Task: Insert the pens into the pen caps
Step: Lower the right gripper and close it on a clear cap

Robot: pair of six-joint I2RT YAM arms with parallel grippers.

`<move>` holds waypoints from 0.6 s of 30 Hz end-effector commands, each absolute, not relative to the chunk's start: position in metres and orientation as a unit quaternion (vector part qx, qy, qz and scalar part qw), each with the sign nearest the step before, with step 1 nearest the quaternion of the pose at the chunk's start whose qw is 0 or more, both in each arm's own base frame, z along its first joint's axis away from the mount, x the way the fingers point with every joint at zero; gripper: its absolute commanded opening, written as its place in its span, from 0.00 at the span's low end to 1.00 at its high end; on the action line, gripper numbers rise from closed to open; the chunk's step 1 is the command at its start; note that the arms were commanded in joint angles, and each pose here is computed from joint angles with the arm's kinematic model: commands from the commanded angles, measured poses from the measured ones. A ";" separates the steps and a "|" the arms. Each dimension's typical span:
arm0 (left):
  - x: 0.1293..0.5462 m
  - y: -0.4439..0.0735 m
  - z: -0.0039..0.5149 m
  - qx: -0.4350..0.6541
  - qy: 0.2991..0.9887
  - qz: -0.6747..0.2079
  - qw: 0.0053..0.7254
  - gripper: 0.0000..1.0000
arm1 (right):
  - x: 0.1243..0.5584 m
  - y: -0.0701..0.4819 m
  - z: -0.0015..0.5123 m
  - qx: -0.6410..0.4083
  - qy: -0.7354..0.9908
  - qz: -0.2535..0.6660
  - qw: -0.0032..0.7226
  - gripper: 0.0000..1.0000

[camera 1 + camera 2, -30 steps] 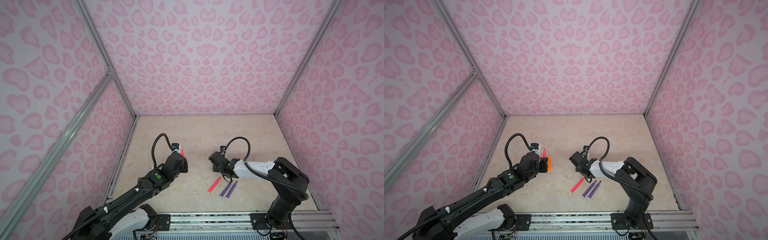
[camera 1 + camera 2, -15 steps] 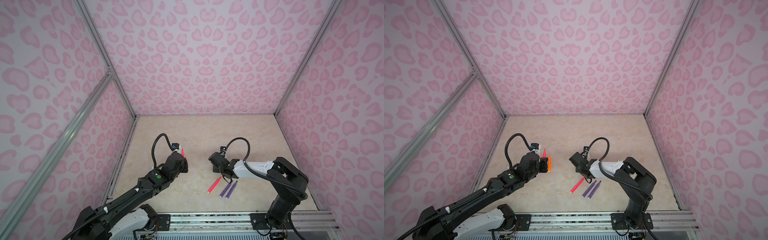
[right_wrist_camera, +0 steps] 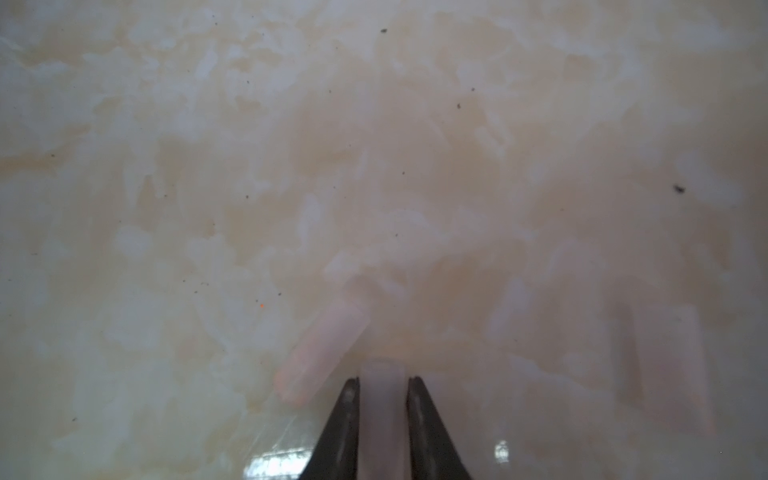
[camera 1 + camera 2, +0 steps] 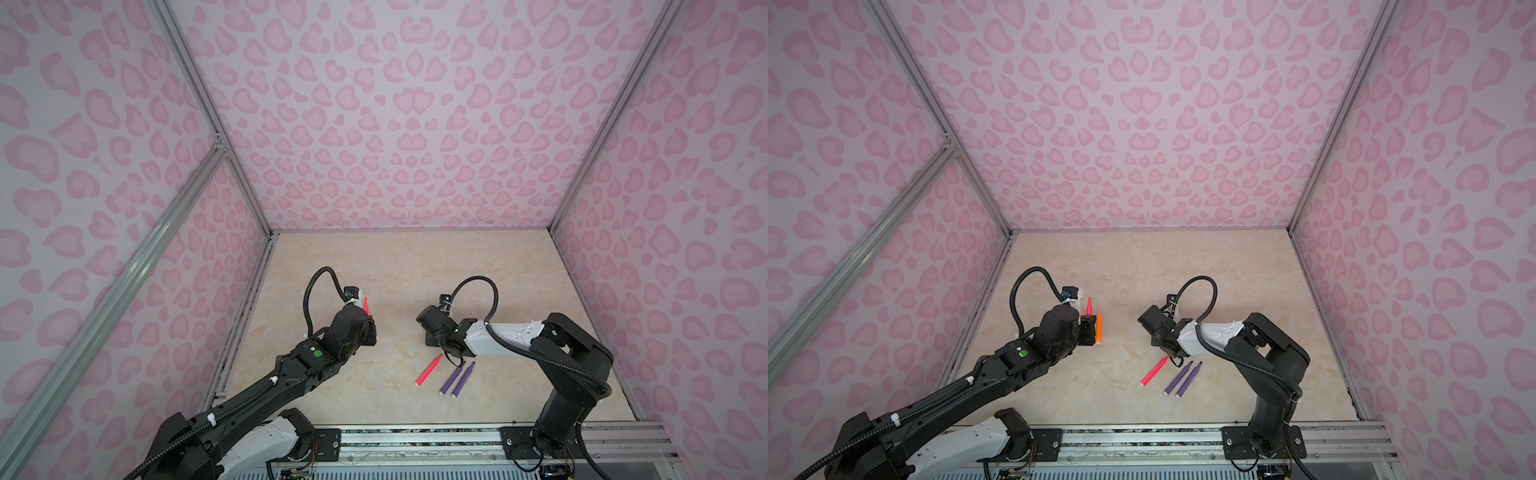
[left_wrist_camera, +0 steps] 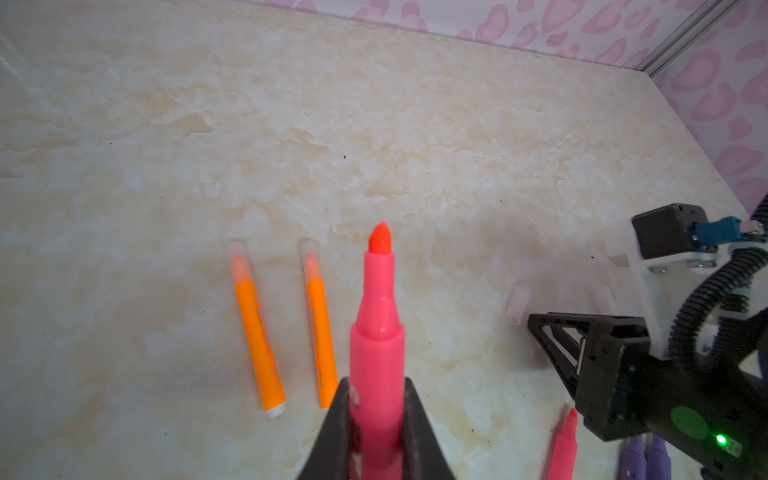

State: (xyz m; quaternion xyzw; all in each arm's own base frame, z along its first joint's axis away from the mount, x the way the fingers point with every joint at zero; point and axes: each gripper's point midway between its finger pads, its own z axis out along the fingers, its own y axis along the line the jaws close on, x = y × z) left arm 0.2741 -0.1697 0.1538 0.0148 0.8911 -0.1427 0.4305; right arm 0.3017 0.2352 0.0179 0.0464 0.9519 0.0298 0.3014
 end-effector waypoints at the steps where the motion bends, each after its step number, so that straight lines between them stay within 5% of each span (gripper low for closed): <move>1: 0.276 -0.170 0.160 0.010 0.888 -0.148 0.435 0.03 | 0.301 0.235 0.014 0.049 0.952 0.028 0.300 0.23; 18: 0.274 -0.171 0.161 0.012 0.887 -0.152 0.436 0.03 | 0.300 0.233 0.010 0.053 0.953 0.026 0.299 0.24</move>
